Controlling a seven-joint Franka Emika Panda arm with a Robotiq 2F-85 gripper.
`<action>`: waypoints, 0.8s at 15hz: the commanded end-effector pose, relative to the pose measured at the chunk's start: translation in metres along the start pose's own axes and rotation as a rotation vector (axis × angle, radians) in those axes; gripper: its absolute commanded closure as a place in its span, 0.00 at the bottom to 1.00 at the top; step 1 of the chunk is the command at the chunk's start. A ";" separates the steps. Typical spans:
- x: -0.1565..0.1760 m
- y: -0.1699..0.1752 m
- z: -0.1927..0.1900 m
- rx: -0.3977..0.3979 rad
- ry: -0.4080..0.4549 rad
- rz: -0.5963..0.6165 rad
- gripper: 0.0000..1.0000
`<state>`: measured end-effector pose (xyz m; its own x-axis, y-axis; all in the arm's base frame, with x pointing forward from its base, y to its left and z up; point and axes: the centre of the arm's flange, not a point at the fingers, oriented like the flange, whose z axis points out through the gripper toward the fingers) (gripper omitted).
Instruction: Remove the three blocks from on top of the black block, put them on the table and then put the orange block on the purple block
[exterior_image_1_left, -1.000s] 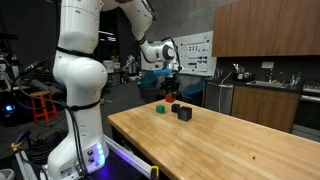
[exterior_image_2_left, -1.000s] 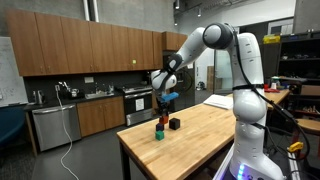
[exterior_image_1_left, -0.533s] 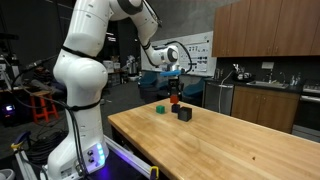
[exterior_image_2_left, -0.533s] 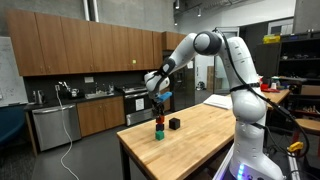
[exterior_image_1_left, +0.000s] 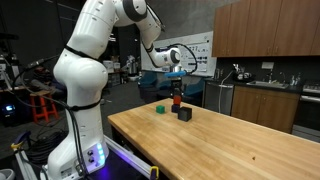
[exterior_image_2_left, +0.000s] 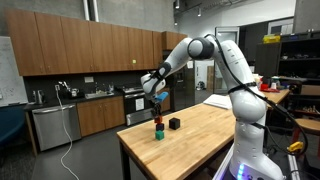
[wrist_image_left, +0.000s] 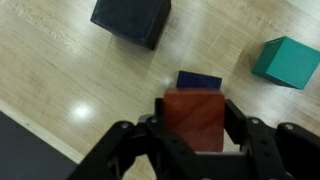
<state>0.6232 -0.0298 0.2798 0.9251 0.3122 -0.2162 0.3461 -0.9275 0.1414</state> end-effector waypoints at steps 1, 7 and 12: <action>0.004 0.005 -0.008 -0.010 -0.020 -0.034 0.67; -0.006 0.006 -0.008 0.013 -0.062 -0.008 0.67; -0.008 0.002 -0.006 0.022 -0.078 -0.004 0.67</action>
<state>0.6199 -0.0342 0.2803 0.9092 0.3071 -0.2812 0.3519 -0.9277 0.1248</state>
